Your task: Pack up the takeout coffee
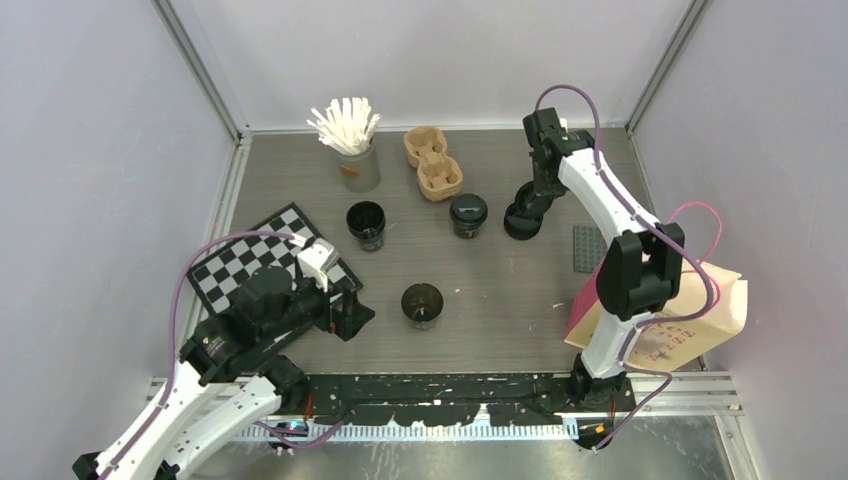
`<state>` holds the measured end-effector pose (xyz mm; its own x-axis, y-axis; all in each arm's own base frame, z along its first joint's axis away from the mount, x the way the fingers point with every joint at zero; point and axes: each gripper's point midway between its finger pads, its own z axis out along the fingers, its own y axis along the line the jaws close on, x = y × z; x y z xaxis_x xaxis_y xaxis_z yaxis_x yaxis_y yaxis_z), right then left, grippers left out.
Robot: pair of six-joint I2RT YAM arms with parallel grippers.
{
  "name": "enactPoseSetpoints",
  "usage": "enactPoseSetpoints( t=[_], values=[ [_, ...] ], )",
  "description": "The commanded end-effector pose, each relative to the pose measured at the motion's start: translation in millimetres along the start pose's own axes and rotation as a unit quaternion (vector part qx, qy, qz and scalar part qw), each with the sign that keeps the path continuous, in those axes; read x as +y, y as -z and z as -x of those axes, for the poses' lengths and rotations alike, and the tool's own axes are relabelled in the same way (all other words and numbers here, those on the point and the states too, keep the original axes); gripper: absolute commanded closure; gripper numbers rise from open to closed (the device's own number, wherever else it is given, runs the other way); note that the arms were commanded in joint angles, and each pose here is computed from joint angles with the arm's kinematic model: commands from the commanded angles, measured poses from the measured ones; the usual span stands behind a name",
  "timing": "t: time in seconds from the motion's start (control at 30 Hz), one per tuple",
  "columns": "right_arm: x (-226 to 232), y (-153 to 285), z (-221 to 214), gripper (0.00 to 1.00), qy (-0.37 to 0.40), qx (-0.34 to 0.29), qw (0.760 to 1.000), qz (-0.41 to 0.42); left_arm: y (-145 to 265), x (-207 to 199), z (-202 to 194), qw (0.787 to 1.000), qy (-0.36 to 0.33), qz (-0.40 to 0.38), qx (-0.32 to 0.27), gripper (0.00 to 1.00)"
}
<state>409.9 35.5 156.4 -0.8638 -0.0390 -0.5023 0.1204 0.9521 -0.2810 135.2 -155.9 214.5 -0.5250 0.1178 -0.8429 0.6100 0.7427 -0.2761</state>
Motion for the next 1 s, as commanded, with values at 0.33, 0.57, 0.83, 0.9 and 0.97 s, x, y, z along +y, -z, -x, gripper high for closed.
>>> enactPoseSetpoints(
  t=[0.33,0.57,0.83,0.9,0.97],
  values=[
    [43,135,-43,1.00,-0.033,-0.087,0.987,0.128,5,9,21,0.998,0.016,0.039,-0.036,0.02],
    [88,185,-71,1.00,-0.055,-0.135,0.956,0.255,4,-25,66,0.996,0.081,-0.015,-0.037,0.10],
    [140,191,-100,1.00,-0.025,-0.148,0.936,0.319,-39,-34,89,0.993,0.111,-0.026,-0.018,0.17],
    [155,194,-107,0.99,-0.021,-0.152,0.928,0.338,-52,-38,89,0.993,0.114,-0.039,-0.009,0.19],
    [165,196,-111,1.00,-0.018,-0.156,0.925,0.346,-64,-39,84,0.992,0.119,-0.041,0.006,0.20]
  ],
)
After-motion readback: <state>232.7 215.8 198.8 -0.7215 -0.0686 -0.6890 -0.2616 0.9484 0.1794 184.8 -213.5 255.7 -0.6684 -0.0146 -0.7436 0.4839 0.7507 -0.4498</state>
